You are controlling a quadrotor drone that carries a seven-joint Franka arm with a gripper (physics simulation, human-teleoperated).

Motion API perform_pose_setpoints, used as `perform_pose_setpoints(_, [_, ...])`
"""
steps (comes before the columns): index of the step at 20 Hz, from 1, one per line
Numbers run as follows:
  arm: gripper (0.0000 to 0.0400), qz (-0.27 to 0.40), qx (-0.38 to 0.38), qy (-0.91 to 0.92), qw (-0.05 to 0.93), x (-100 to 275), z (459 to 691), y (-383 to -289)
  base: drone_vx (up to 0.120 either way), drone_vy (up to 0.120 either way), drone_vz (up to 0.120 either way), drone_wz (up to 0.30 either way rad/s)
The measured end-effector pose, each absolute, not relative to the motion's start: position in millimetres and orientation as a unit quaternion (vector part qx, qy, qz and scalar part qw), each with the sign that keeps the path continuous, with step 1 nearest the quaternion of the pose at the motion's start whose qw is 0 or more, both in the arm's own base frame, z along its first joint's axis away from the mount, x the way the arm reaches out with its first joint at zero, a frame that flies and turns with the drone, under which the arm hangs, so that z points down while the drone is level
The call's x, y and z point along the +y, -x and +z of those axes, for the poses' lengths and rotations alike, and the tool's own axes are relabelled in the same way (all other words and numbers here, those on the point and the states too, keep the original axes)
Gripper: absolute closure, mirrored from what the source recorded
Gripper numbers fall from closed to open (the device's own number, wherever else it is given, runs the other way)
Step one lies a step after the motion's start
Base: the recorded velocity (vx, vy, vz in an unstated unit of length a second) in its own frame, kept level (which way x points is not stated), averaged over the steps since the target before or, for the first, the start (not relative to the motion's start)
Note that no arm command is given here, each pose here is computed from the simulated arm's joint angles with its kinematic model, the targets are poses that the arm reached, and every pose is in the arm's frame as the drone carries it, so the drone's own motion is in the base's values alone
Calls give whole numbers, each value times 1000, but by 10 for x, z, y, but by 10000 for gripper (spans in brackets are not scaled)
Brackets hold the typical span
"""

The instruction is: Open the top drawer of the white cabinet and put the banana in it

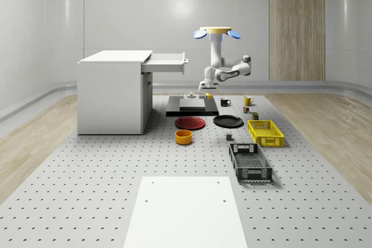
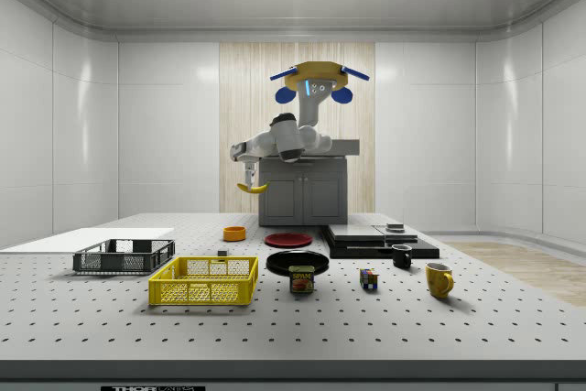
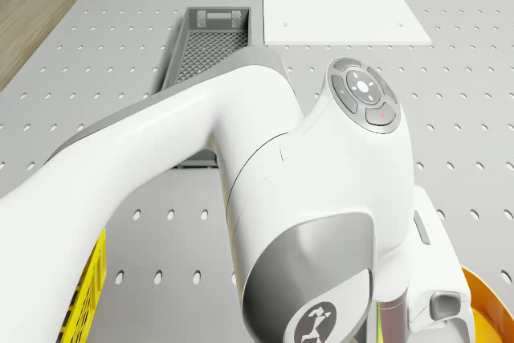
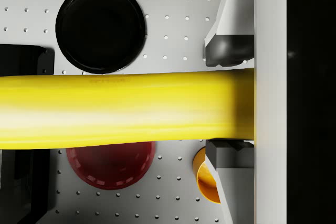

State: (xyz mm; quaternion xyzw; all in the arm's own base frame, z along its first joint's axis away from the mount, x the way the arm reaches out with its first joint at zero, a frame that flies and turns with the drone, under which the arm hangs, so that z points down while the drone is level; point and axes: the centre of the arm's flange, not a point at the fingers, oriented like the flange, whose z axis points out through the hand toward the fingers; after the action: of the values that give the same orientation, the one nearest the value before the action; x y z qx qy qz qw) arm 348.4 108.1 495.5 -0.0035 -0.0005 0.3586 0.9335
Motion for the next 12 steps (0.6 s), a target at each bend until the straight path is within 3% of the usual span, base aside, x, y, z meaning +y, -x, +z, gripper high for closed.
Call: perform_pose_setpoints(12, [211, 359, 0, 3, 933, 1081, 4955, -3484, -120, 0, 120, 0])
